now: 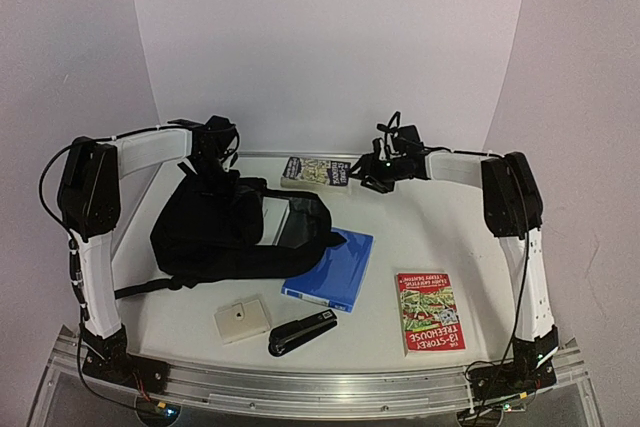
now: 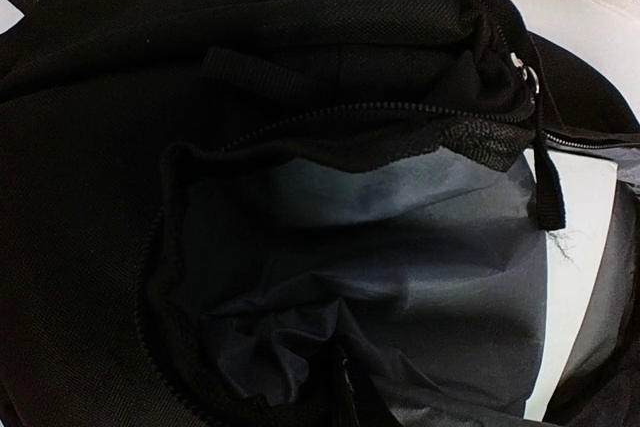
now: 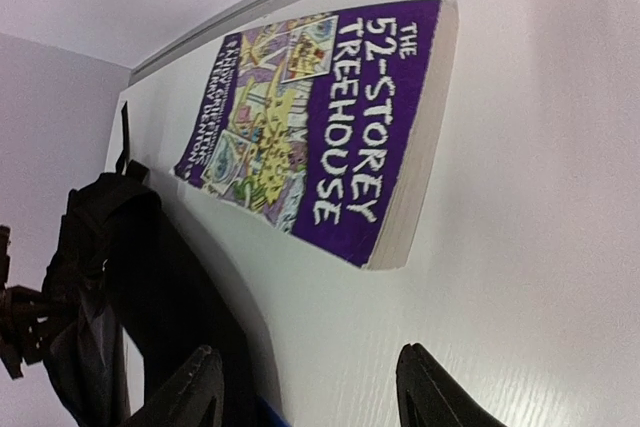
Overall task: Pack the student bag
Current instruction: Move the book to the center of the board.
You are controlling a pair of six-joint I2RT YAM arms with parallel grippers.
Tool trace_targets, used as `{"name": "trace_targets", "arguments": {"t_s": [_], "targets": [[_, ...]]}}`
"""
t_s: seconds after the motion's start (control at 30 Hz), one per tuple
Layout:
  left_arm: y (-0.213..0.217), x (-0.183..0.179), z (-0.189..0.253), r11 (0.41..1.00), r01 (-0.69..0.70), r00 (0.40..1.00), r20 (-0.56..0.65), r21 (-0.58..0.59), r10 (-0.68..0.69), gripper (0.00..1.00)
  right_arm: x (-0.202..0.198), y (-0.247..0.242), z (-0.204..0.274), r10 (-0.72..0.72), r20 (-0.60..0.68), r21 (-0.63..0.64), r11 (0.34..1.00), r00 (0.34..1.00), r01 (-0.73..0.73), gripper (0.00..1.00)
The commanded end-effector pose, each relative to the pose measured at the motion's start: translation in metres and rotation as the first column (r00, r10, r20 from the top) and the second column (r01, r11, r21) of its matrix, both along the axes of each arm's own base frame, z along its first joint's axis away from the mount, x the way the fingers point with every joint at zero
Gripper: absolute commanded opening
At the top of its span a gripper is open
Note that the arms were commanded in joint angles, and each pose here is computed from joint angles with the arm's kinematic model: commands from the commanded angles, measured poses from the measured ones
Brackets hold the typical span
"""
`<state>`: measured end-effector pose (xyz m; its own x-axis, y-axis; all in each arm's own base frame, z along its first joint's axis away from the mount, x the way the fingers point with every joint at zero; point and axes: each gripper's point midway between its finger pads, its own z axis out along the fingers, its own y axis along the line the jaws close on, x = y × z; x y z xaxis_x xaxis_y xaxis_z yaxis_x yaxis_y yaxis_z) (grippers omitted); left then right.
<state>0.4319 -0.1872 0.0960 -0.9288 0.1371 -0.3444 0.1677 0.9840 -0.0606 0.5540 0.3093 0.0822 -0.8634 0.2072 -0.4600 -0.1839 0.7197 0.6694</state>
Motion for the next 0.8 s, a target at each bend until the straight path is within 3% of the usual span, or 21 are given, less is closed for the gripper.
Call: {"name": "trace_targets", "arguments": {"t_s": [0.0, 0.27, 0.53, 0.77], "targets": [[-0.001, -0.008, 0.007, 1.000, 0.016, 1.000, -0.005, 0.007, -0.016, 0.19, 0.020, 0.014, -0.002, -0.026, 0.009, 0.044, 0.999, 1.000, 0.025, 0.56], [-0.002, -0.009, 0.009, 1.000, 0.009, 1.000, 0.003, -0.008, -0.009, 0.20, 0.040, 0.022, -0.017, -0.053, 0.019, 0.047, 0.997, 0.998, 0.052, 0.54], [-0.003, -0.007, 0.018, 1.000, 0.006, 1.000, 0.015, -0.014, -0.005, 0.20, 0.046, 0.036, -0.047, -0.061, -0.012, 0.052, 0.997, 0.998, 0.062, 0.43], [-0.001, -0.008, 0.019, 1.000, -0.002, 1.000, 0.018, -0.014, 0.002, 0.20, 0.038, 0.015, -0.075, -0.119, -0.045, -0.083, 0.990, 0.992, 0.115, 0.20]]}}
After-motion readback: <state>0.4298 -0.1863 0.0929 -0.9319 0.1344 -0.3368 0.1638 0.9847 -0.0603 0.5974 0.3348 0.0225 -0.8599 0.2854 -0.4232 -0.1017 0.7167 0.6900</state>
